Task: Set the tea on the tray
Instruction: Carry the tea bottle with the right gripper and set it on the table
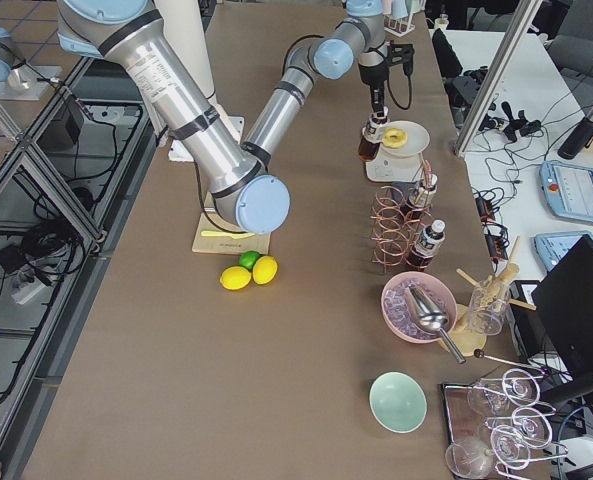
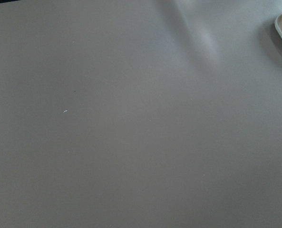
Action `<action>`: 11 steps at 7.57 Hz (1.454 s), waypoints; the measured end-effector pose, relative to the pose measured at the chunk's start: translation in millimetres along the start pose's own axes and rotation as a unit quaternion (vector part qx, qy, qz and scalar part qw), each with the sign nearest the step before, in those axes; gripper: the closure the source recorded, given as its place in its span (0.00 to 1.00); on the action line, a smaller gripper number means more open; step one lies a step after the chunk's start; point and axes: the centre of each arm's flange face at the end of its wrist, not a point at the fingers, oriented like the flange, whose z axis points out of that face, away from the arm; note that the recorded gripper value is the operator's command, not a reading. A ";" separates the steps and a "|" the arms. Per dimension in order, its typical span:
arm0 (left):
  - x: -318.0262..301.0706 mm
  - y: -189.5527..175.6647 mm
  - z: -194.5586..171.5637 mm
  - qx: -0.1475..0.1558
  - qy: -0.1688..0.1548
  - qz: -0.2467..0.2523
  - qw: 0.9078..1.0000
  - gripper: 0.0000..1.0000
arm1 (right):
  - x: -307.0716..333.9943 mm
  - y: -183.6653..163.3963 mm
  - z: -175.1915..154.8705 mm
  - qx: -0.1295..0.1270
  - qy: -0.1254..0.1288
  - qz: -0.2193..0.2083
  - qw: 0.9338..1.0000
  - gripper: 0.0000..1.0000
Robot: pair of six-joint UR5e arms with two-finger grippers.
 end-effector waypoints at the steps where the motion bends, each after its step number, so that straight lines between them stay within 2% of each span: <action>1: -0.1 0.3 0.2 0.000 0.000 0.000 1.000 0.01 | -47.7 38.3 21.1 -0.001 0.005 0.009 1.000 1.00; 3: 0.0 0.5 0.2 0.000 0.000 0.000 1.000 0.01 | -124.1 120.1 47.4 0.003 0.025 0.011 1.000 1.00; 5: 0.6 0.5 -0.3 0.000 0.001 0.000 1.000 0.01 | -167.0 171.1 61.3 0.011 0.037 0.006 0.999 1.00; 7: 1.5 -0.1 -0.7 0.000 0.002 0.000 1.000 0.01 | -182.3 194.9 68.6 0.017 0.045 -0.003 0.999 1.00; 11: 2.6 -0.5 -1.3 0.001 0.002 0.001 1.000 0.01 | -186.6 209.4 75.5 0.033 0.053 -0.013 0.998 1.00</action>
